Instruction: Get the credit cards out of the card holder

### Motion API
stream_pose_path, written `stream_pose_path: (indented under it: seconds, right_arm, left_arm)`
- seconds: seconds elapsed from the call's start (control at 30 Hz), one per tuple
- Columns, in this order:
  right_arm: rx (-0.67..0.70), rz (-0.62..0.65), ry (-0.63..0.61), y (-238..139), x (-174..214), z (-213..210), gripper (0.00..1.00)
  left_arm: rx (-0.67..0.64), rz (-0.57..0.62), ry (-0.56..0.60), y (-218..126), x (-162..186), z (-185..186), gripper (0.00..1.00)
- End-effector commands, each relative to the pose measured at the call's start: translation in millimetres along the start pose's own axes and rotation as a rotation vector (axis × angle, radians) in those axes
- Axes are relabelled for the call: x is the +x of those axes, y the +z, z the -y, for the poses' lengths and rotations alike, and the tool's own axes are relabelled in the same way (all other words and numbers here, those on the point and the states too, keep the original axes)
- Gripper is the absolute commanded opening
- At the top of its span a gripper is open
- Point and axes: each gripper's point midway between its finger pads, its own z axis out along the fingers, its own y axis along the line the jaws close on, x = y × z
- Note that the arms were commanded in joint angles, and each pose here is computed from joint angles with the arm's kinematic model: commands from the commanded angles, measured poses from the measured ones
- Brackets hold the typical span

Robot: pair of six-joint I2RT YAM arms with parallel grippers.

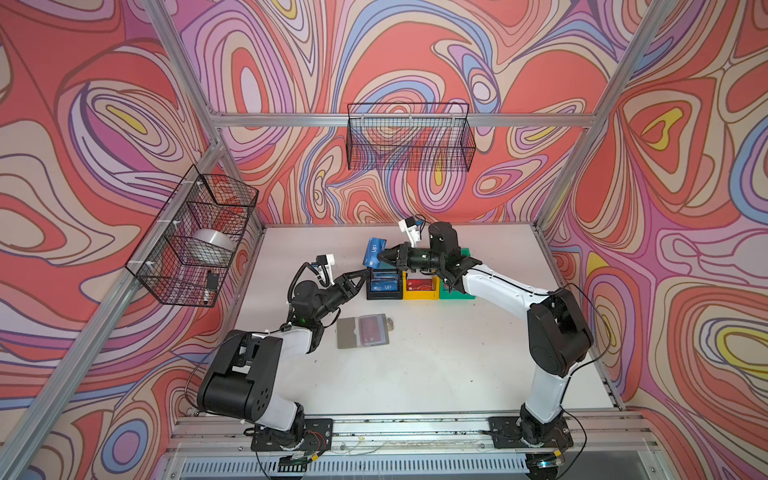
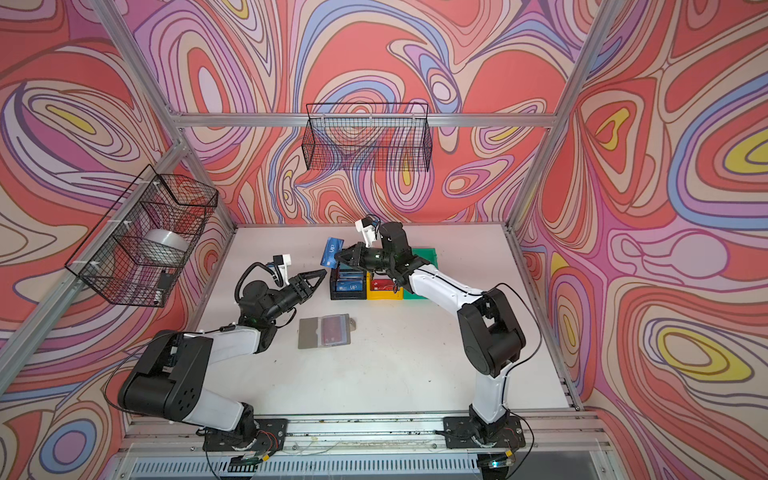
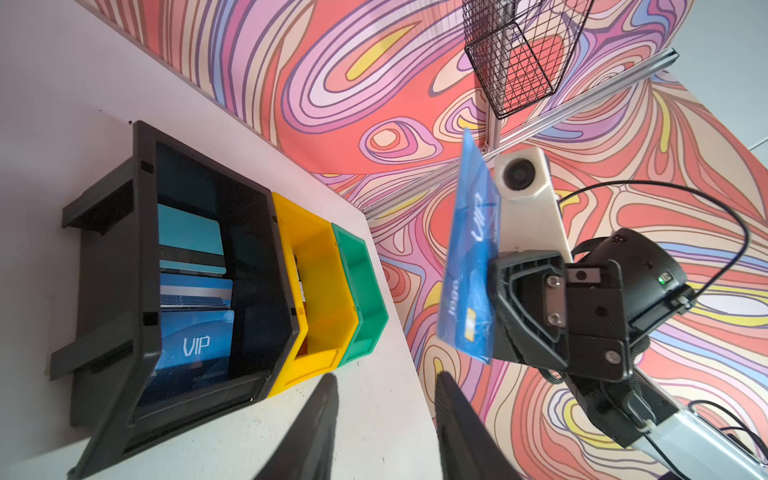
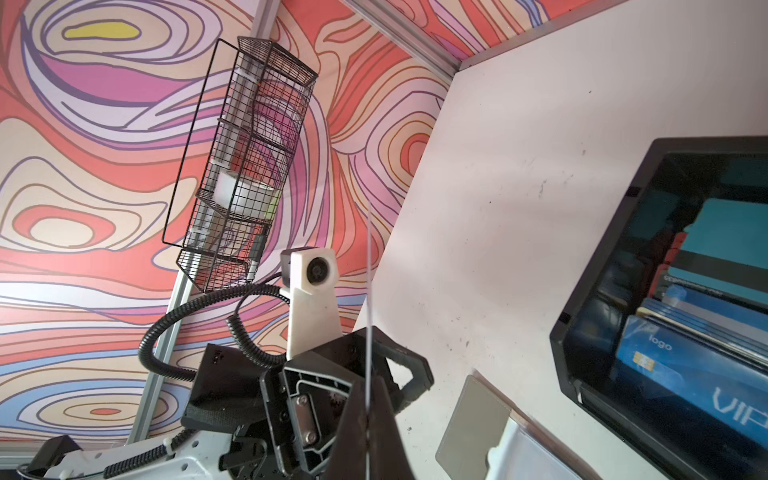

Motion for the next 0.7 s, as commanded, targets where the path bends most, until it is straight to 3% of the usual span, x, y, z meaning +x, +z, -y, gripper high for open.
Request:
stream_pose_path:
  seconds: [0.0,0.67]
  right_arm:
    - [-0.039,0.007,-0.003,-1.6,-0.1,-7.9,0.0]
    - [-0.036,0.01,0.027,5.4,4.1,9.9,0.0]
  left_arm:
    - [0.092,0.081,0.056,4.2,-18.5,24.0,0.42]
    - [0.13,0.131,0.113,-6.2,-24.2,49.9,0.44]
